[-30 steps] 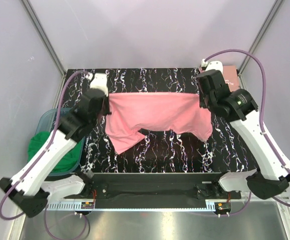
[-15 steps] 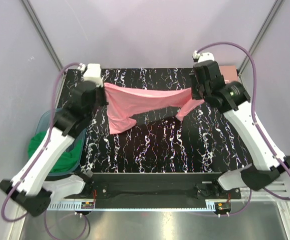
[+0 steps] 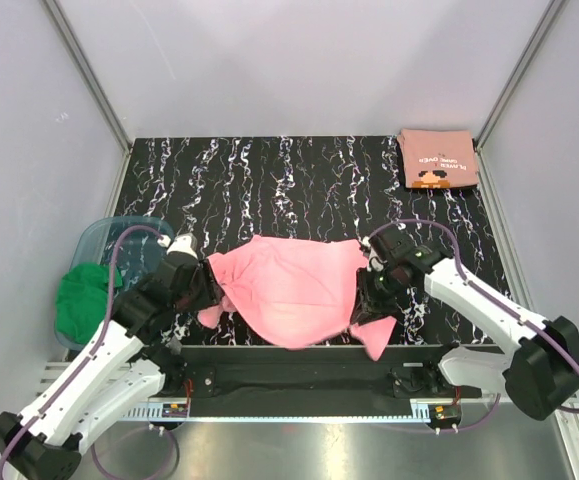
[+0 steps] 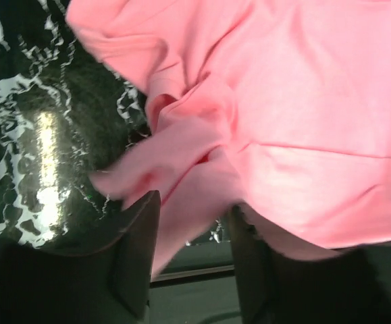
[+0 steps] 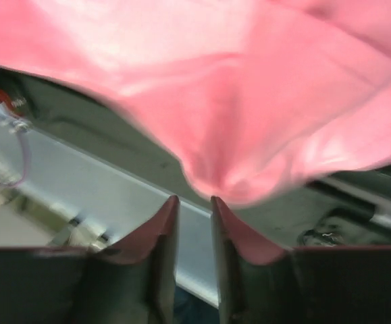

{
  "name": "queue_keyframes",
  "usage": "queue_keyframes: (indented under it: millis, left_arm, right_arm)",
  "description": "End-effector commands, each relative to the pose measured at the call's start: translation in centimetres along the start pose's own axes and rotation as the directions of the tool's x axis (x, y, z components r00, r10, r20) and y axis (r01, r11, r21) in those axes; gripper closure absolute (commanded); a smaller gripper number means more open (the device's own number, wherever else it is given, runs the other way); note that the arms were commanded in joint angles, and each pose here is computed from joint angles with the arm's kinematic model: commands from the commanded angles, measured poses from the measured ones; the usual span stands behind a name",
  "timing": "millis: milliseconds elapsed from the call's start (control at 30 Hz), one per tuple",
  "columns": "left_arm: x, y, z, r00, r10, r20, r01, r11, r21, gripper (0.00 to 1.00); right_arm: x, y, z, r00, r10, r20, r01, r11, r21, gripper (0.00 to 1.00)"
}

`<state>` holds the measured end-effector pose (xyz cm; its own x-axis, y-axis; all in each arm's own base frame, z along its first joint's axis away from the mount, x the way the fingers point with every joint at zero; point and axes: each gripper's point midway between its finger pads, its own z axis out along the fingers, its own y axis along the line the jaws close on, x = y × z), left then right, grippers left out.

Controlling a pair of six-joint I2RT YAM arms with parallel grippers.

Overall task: Fold and stack the t-shirts
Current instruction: Flatten the tshirt out

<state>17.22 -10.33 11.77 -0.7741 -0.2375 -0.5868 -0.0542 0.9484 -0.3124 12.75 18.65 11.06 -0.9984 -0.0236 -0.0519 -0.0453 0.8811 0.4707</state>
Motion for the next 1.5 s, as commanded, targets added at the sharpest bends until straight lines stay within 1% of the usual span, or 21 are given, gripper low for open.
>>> queue_keyframes:
  millis: [0, 67, 100, 167, 200, 233, 267, 300, 367, 400, 433, 500, 600, 733, 767, 833, 867, 967, 1133, 1333, 1467]
  left_arm:
    - [-2.1, -3.6, -1.6, 0.996, -0.068, 0.049, 0.06, 0.986, 0.155, 0.46]
    - [-3.1, -4.2, -2.1, 0.995, -0.064, 0.076, 0.05, 0.983, 0.175, 0.38]
    - [-3.6, -4.3, -2.3, 0.994, -0.059, 0.089, 0.042, 0.983, 0.177, 0.37]
    - [-4.6, -4.8, -2.9, 0.992, -0.055, 0.115, 0.033, 0.982, 0.187, 0.38]
    - [-4.9, -4.9, -3.0, 0.991, -0.054, 0.119, 0.032, 0.983, 0.182, 0.41]
    - [-5.1, -4.9, -3.0, 0.991, -0.055, 0.123, 0.032, 0.983, 0.181, 0.43]
    - [-5.4, -5.1, -3.2, 0.99, -0.057, 0.132, 0.031, 0.982, 0.187, 0.45]
    - [-5.5, -5.3, -3.2, 0.99, -0.055, 0.134, 0.028, 0.981, 0.192, 0.47]
    - [-5.8, -5.7, -3.1, 0.989, -0.048, 0.139, 0.019, 0.978, 0.206, 0.48]
    - [-5.6, -6.1, -2.8, 0.992, -0.04, 0.116, 0.014, 0.977, 0.214, 0.49]
    - [-5.5, -6.4, -2.5, 0.994, -0.03, 0.107, 0.005, 0.974, 0.225, 0.49]
    - [-5.2, -7.7, -2.0, 0.997, -0.008, 0.08, -0.014, 0.961, 0.278, 0.49]
    - [-4.8, -9.5, -0.4, 0.999, 0.042, 0.03, -0.049, 0.951, 0.307, 0.49]
    - [-3.5, -12.1, 2.3, 0.991, 0.124, -0.048, -0.103, 0.942, 0.32, 0.49]
    - [-2.4, -12.3, 4.0, 0.983, 0.145, -0.11, -0.107, 0.949, 0.296, 0.49]
    - [-1.9, -14.2, 5.2, 0.971, 0.172, -0.167, -0.112, 0.941, 0.318, 0.48]
    - [-0.4, -14.5, 7.0, 0.951, 0.193, -0.24, -0.116, 0.947, 0.3, 0.48]
    - [-0.5, -16.2, 8.6, 0.94, 0.204, -0.272, -0.118, 0.946, 0.302, 0.48]
    - [-1.5, -17.8, 8.5, 0.941, 0.229, -0.248, -0.14, 0.934, 0.33, 0.48]
    - [-1.5, -16.6, 7.8, 0.943, 0.233, -0.237, -0.158, 0.942, 0.297, 0.48]
    - [-1.8, -15.6, 6.8, 0.949, 0.231, -0.213, -0.168, 0.945, 0.28, 0.48]
  right_arm:
    - [1.2, 6.4, -1.6, 0.994, -0.071, -0.087, 0.037, 0.937, -0.348, 0.58]
    - [0.7, 6.4, -2.2, 0.995, -0.07, -0.067, 0.045, 0.948, -0.316, 0.3]
    - [-0.9, 6.0, -2.6, 0.997, -0.076, 0.007, 0.075, 0.964, -0.254, 0.22]
    - [-2.3, 3.9, -2.2, 0.999, -0.017, 0.031, 0.021, 0.994, -0.111, 0.17]
    - [-4.3, 1.4, -2.1, 0.994, 0.04, 0.106, -0.044, 0.999, 0.032, 0.19]
    - [-4.7, -0.3, -1.3, 0.987, 0.126, 0.099, -0.137, 0.983, 0.118, 0.25]
    - [-4.6, -1.6, -1.1, 0.979, 0.181, 0.098, -0.196, 0.962, 0.188, 0.38]
    - [-5.1, -3.7, -1.0, 0.962, 0.234, 0.141, -0.265, 0.925, 0.273, 0.48]
    - [-5.1, -5.3, -0.7, 0.928, 0.322, 0.185, -0.367, 0.874, 0.32, 0.68]
    - [-4.7, -6.5, -0.4, 0.898, 0.389, 0.203, -0.437, 0.84, 0.322, 0.68]
    - [-4.8, -6.8, -0.8, 0.883, 0.406, 0.237, -0.463, 0.838, 0.288, 0.65]
    - [-4.6, -8.4, -1.3, 0.817, 0.49, 0.305, -0.563, 0.791, 0.237, 0.56]
    - [-4.0, -10.2, -2.1, 0.743, 0.548, 0.385, -0.647, 0.736, 0.199, 0.5]
    - [-3.1, -12.7, -2.2, 0.644, 0.628, 0.438, -0.747, 0.638, 0.185, 0.51]
    - [-2.4, -13.3, -1.6, 0.628, 0.653, 0.424, -0.767, 0.612, 0.193, 0.5]
    - [-3.0, -13.2, -0.6, 0.623, 0.678, 0.389, -0.769, 0.622, 0.148, 0.47]
    - [-2.6, -13.1, 0.2, 0.629, 0.691, 0.357, -0.768, 0.625, 0.142, 0.45]
    - [-2.8, -13.1, 1.1, 0.639, 0.697, 0.324, -0.761, 0.633, 0.14, 0.44]
    - [-2.3, -13.1, 1.0, 0.63, 0.71, 0.316, -0.772, 0.619, 0.147, 0.5]
    - [-2.8, -13.3, 1.6, 0.619, 0.713, 0.328, -0.776, 0.619, 0.12, 0.55]
    - [-2.3, -13.3, 2.3, 0.613, 0.733, 0.294, -0.786, 0.604, 0.132, 0.62]
